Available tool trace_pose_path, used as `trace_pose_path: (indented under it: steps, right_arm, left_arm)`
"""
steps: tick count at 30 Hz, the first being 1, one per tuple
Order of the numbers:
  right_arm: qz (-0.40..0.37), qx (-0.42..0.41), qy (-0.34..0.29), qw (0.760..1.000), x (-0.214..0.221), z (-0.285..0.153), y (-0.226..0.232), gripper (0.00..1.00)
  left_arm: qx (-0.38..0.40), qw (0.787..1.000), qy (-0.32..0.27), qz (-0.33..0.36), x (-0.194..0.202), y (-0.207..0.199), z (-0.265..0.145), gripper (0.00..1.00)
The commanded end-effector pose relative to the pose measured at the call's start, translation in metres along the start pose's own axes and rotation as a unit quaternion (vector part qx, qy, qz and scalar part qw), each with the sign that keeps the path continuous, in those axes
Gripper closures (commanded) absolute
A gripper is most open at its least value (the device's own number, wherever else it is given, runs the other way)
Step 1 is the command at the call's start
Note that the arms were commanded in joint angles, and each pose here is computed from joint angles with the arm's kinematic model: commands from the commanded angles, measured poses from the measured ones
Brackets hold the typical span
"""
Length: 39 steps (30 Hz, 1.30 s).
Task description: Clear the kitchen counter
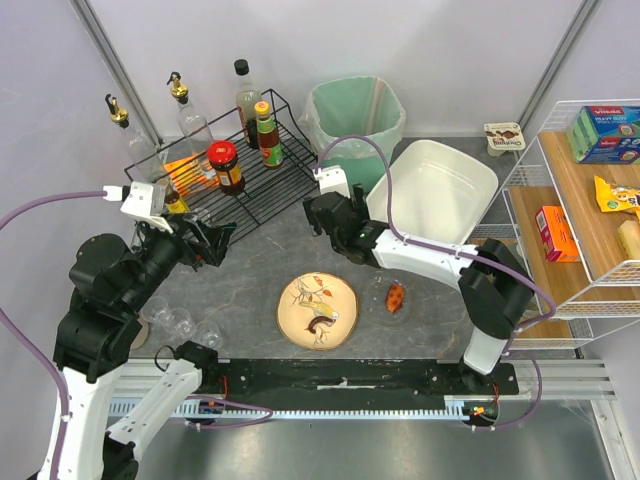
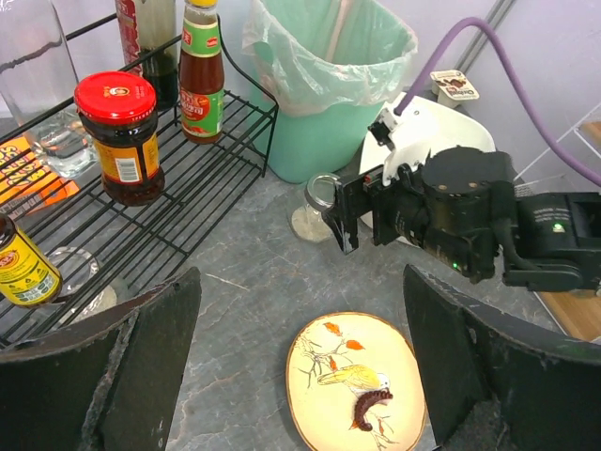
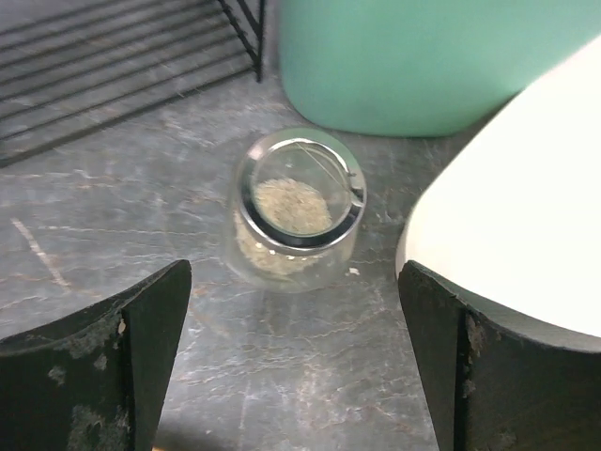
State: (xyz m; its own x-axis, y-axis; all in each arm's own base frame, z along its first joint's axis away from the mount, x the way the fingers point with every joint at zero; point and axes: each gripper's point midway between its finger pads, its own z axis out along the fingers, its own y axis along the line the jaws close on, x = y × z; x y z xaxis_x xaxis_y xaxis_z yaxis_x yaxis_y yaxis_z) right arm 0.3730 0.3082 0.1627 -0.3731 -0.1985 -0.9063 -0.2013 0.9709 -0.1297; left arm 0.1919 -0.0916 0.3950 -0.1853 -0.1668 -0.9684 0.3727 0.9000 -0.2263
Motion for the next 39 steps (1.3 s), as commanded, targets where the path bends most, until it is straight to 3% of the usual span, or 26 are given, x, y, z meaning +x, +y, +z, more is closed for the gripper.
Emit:
trace_pose_path:
  steps: [1, 17, 29, 36, 39]
  right_arm:
    - [0.035, 0.034, 0.018, 0.999, 0.006, 0.02, -0.014, 0.02]
    - [0.071, 0.019, 0.036, 0.997, 0.028, 0.062, -0.002, 0.02]
    - [0.116, 0.042, 0.015, 0.992, 0.039, 0.079, 0.001, 0.02]
    - [0.11, 0.055, 0.035, 0.992, 0.055, 0.082, 0.0, 0.2]
    - [0.103, 0.047, 0.032, 0.993, 0.053, 0.08, 0.0, 0.35]
  left_arm:
    - [0.01, 1.0, 0.002, -0.019, 0.001, -0.005, 0.0, 0.07]
    - [-0.002, 1.0, 0.002, -0.017, 0.0, -0.001, 0.005, 0.07]
    - [-0.009, 1.0, 0.003, -0.01, 0.0, 0.003, 0.006, 0.07]
    - [-0.011, 1.0, 0.006, -0.008, 0.002, 0.004, 0.007, 0.07]
    - [-0.011, 1.0, 0.004, -0.008, 0.003, 0.004, 0.006, 0.07]
